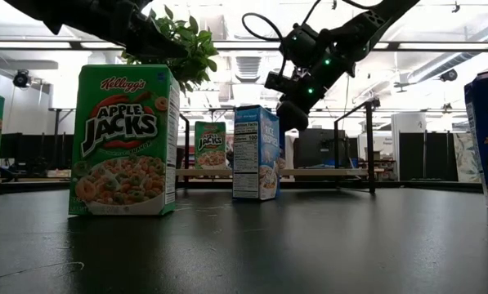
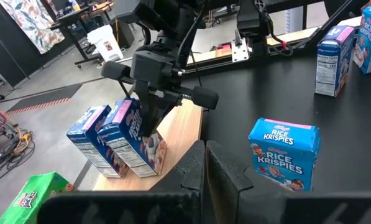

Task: Stack cereal on shelf
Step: Adjust the blue cereal box on the shelf, then put the top light blue cereal box on the shelf

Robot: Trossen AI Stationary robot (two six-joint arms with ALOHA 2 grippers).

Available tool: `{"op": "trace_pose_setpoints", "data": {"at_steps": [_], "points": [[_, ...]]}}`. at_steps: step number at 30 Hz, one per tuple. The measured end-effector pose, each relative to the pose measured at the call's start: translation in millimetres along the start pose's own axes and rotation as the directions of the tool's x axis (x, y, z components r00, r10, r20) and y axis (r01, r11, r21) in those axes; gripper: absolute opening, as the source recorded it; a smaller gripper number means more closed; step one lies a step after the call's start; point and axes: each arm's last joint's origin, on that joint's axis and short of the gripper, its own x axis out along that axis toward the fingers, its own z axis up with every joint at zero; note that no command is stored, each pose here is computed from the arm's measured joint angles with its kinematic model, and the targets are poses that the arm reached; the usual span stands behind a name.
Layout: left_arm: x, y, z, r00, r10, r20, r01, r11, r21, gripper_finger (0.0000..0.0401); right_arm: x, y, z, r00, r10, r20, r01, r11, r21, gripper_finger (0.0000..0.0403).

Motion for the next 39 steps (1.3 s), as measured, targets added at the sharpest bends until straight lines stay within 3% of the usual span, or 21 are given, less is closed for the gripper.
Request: {"op": "trace_pose_setpoints", "data": {"at_steps": [15,20,23,26,28,30,34,39], "points": [[0.0,0.0,0.1,1.0,0.0,0.0,0.0,1.0,0.0,0.0,1.4,-0.4,0.1,1.0,-0.001,0.003,0.001,1.0,0.002,0.0009],[0.0,0.0,0.0,1.0,0.0,0.0,0.0,1.0,-0.002,0.0,-17.3,-0.5,19.2,1.0,0.023,0.013,-0.023,1.0,0.013,0.0009],[0.0,0.0,0.1,1.0,0.0,0.0,0.0,1.0,-0.008,0.0,-33.9,-0.3,35.5,0.994,0.105,0.012,-0.105,0.994,0.029,0.0009],[0.0,0.1,0.2,1.0,0.0,0.002,0.0,1.0,-0.018,0.0,-48.3,1.0,48.4,0.954,0.299,0.021,-0.3,0.952,0.058,0.0009],[0.0,0.1,0.5,1.0,0.001,0.005,-0.001,1.0,-0.024,0.0,-58.4,2.4,55.9,0.884,0.464,0.06,-0.467,0.883,0.052,0.0009],[0.0,0.2,0.6,1.0,0.002,0.007,-0.001,1.0,-0.03,0.0,-64.9,6.2,61.1,0.825,0.558,0.092,-0.562,0.827,0.018,0.0014],[0.0,0.5,1.7,1.0,0.005,0.018,-0.004,0.999,-0.032,0.0,-69.1,16.5,68.5,0.803,0.587,0.105,-0.587,0.809,-0.032,0.0049],[-0.1,0.9,3.0,0.999,0.009,0.031,-0.008,0.999,-0.033,0.0,-67.0,39.1,70.7,0.773,0.629,0.081,-0.606,0.771,-0.195,0.0143]]}}
